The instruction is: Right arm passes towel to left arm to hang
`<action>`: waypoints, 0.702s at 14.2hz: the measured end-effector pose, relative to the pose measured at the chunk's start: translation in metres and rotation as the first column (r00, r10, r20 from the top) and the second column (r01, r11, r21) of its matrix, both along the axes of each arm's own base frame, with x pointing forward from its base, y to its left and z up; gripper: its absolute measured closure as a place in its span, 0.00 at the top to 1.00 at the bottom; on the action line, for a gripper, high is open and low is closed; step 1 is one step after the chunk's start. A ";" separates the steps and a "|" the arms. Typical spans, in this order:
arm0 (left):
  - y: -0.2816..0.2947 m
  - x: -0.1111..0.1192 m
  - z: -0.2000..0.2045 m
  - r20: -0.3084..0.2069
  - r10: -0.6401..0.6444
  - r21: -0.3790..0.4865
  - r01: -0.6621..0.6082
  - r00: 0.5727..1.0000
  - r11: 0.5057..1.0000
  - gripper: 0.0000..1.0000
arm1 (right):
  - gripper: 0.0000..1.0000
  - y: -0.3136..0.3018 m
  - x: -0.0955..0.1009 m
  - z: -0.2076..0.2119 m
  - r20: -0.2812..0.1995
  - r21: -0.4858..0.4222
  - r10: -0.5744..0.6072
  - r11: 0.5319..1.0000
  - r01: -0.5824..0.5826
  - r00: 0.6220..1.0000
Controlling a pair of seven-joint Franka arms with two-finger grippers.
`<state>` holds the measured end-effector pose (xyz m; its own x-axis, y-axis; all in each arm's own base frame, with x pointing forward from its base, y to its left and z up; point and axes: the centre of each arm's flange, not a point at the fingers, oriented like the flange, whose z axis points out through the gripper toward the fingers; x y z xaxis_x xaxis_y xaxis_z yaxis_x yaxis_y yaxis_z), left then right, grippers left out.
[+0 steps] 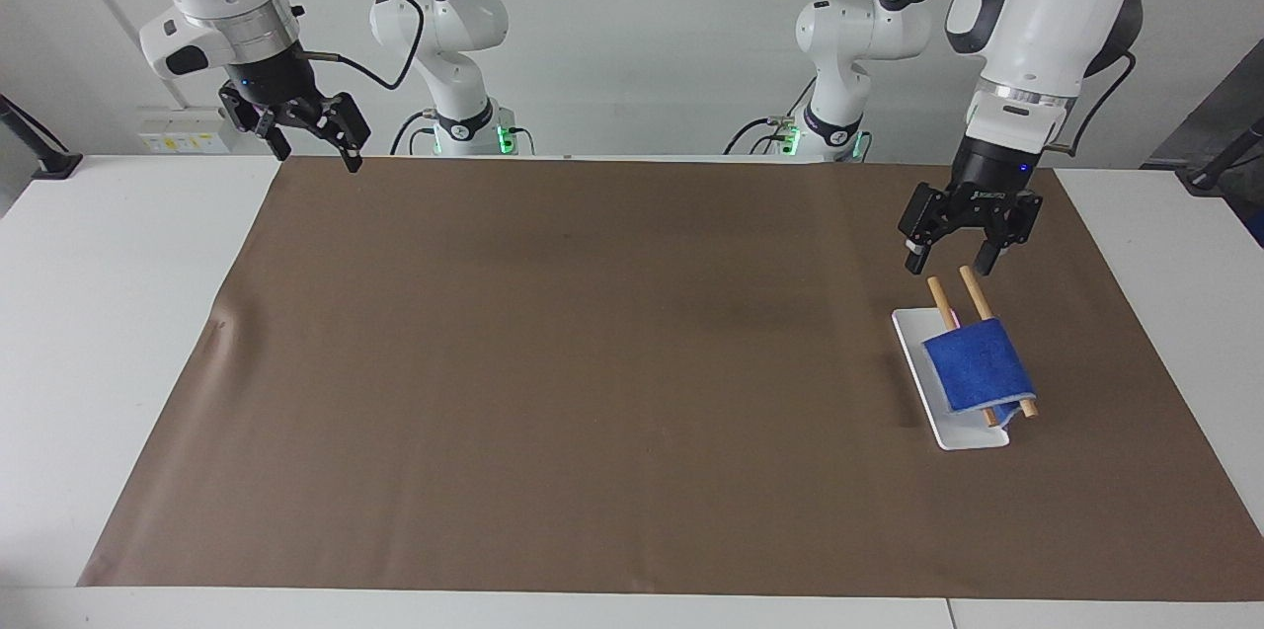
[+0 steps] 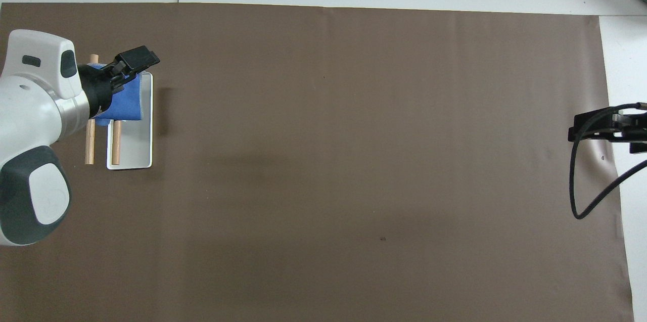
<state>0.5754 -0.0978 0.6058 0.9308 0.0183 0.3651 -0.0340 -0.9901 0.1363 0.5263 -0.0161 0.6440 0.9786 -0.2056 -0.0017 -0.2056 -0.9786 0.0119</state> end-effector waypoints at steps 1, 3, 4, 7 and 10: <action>0.006 0.001 0.010 -0.025 -0.044 0.023 0.045 0.999 0.999 1.00 | 1.00 0.000 0.000 0.000 0.000 0.000 0.000 1.000 0.000 1.000; 0.015 -0.001 0.028 -0.086 -0.110 0.077 0.117 0.990 0.990 1.00 | 1.00 0.000 0.000 0.000 0.000 0.000 0.000 1.000 0.000 1.000; 0.017 -0.003 0.036 -0.128 -0.140 0.110 0.154 0.982 0.982 1.00 | 1.00 0.000 0.000 0.000 0.000 0.000 0.000 1.000 0.000 1.000; 0.021 -0.011 0.049 -0.232 -0.203 0.142 0.239 0.951 0.961 1.00 | 1.00 0.000 0.000 0.000 -0.001 0.000 0.000 1.000 0.000 1.000; 0.024 -0.026 0.051 -0.329 -0.219 0.132 0.274 0.918 0.953 1.00 | 1.00 0.000 0.000 -0.001 -0.002 0.000 0.000 1.000 0.000 1.000</action>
